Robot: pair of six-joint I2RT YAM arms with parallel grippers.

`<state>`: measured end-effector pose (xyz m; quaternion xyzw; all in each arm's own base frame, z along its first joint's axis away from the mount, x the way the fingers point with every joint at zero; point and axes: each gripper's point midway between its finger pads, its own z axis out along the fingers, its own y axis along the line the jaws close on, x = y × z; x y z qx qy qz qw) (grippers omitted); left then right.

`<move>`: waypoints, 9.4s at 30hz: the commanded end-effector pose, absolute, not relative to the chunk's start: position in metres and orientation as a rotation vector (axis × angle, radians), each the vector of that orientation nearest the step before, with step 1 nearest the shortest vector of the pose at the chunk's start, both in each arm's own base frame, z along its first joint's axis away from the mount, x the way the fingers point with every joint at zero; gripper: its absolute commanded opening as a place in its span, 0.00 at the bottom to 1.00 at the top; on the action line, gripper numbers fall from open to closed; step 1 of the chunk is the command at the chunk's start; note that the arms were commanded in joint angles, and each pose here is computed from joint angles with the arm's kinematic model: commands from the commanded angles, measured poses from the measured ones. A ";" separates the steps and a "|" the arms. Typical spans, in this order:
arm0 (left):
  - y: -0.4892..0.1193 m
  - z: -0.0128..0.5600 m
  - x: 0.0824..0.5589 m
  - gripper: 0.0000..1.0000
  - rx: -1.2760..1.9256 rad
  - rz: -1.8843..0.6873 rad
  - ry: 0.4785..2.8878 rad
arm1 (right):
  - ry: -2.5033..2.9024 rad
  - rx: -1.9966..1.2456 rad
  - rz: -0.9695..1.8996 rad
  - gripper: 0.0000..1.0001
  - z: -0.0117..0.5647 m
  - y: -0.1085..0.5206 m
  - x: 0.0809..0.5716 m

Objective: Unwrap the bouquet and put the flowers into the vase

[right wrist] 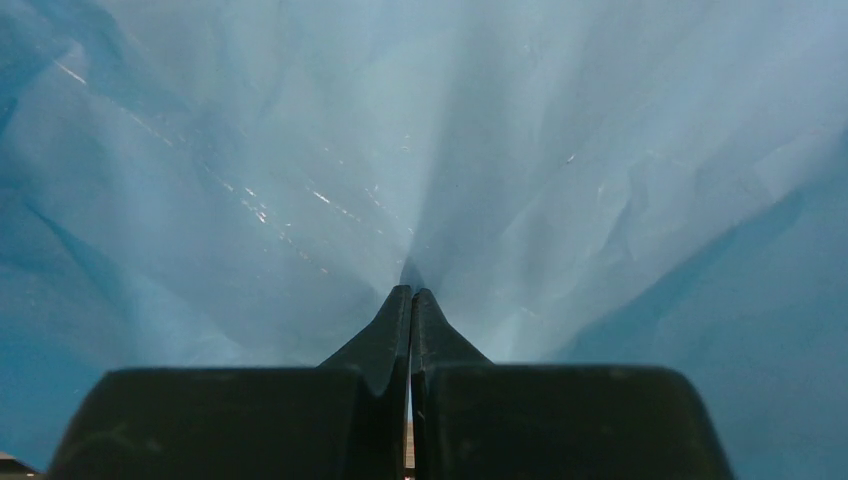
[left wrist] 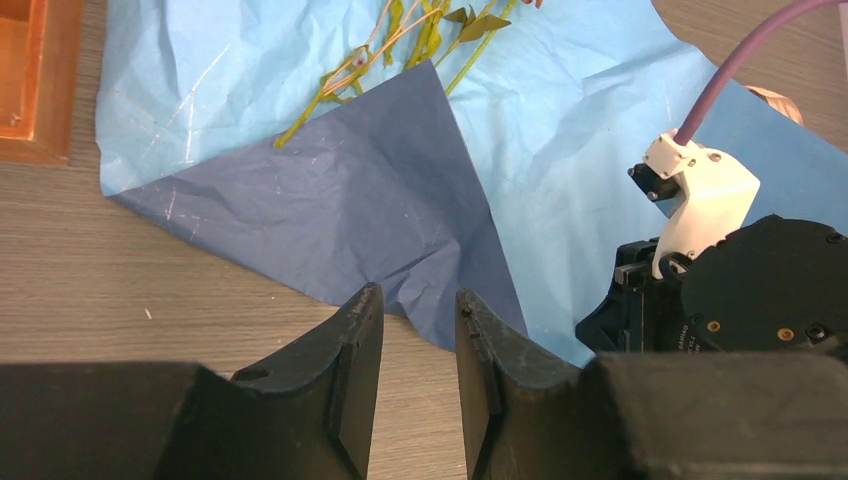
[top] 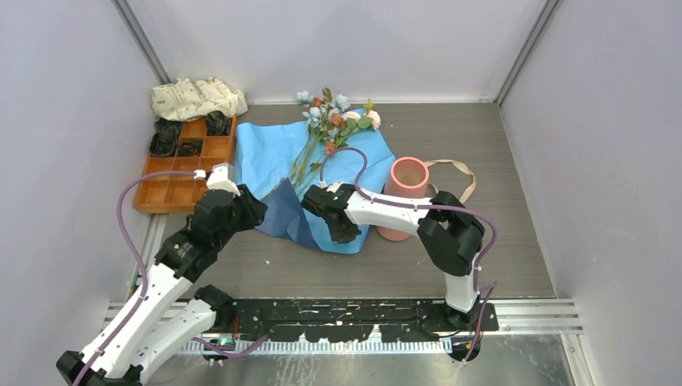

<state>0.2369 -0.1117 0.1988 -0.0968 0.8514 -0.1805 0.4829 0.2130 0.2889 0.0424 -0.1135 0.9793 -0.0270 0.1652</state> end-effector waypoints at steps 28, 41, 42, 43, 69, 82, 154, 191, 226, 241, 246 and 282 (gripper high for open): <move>-0.027 0.316 0.202 0.41 -0.376 -0.191 1.813 | 2.676 -0.509 0.617 0.01 0.080 0.445 0.280; -0.024 0.333 0.194 0.44 -0.379 -0.224 1.774 | 2.664 -0.898 0.995 0.01 0.091 0.478 0.156; -0.024 0.332 0.194 0.45 -0.380 -0.225 1.775 | 2.677 -0.904 0.986 0.01 0.086 0.477 0.152; -0.024 0.332 0.193 0.45 -0.380 -0.227 1.776 | 2.694 -0.905 0.974 0.01 0.081 0.475 0.149; -0.063 0.327 0.225 0.65 -0.308 -0.299 1.877 | 2.424 -0.703 0.601 0.28 0.180 0.421 0.203; -0.162 0.304 0.331 0.70 -0.151 -0.524 2.086 | 1.988 -0.248 0.300 0.64 0.337 0.270 0.240; -0.181 0.130 0.340 0.09 -0.128 -0.349 2.447 | 2.190 -0.177 0.440 0.62 0.238 0.290 0.269; -0.141 0.180 0.292 0.57 -0.101 -0.319 2.306 | 2.537 0.306 0.312 0.36 0.089 0.322 0.444; -0.142 0.182 0.280 0.54 -0.112 -0.377 2.300 | 2.565 0.394 0.357 0.44 0.072 0.322 0.460; -0.142 0.174 0.274 0.53 -0.120 -0.385 2.318 | 2.502 0.402 0.425 0.43 0.101 0.325 0.448; -0.141 0.174 0.273 0.53 -0.119 -0.386 2.314 | 2.491 0.398 0.450 0.44 0.102 0.331 0.454; -0.129 0.171 0.265 0.52 -0.137 -0.330 2.317 | 2.426 0.418 0.327 0.01 0.123 0.307 0.460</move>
